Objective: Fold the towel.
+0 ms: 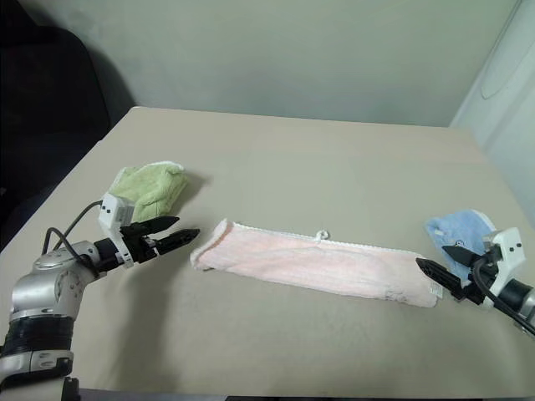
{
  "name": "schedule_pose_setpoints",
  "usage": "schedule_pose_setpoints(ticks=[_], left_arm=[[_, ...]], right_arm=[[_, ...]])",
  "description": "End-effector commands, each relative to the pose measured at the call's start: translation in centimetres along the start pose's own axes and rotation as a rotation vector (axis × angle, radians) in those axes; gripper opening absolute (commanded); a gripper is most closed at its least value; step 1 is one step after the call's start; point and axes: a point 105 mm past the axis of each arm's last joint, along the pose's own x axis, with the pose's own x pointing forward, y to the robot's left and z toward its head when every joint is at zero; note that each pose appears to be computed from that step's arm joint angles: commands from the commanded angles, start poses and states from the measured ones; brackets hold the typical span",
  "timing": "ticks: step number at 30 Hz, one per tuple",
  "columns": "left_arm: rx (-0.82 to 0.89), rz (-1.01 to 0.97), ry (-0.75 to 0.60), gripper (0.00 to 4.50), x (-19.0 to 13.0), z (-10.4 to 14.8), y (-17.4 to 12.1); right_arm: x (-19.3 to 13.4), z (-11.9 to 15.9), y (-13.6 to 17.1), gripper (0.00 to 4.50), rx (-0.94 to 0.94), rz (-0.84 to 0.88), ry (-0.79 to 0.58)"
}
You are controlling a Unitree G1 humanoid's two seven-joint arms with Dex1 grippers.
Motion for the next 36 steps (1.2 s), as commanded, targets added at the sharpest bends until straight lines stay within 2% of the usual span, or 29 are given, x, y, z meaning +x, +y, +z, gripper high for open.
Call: schedule_pose_setpoints(ticks=[1, 7, 14, 25, 31, 36], left_arm=[[0.031, -0.043, -0.085, 4.50, -0.4, 2.5, -1.2], [0.033, -0.137, -0.060, 4.50, -0.2, 1.5, -3.8], [0.017, -0.161, -0.056, 4.50, 0.1, 1.1, -4.8], [-0.016, -0.253, -0.082, 4.50, 1.3, 1.0, -8.0], [-0.028, -0.263, -0.082, 4.50, 1.3, 0.7, -8.6], [-0.036, -0.269, -0.081, 4.50, 1.3, 0.5, -8.9]], right_arm=[[-1.5, 1.2, 1.0, 4.46, 0.082, 0.013, -0.060], [-3.4, 0.2, 2.0, 4.46, 0.244, 0.008, -0.071], [-4.7, -1.4, 2.6, 4.46, 0.430, -0.024, -0.088], [-3.5, -4.6, 4.0, 4.46, 0.752, -0.111, -0.106], [-3.6, -6.1, 4.0, 4.46, 0.884, -0.160, -0.102], [-2.3, -6.8, 4.8, 4.46, 0.944, -0.169, -0.070]])
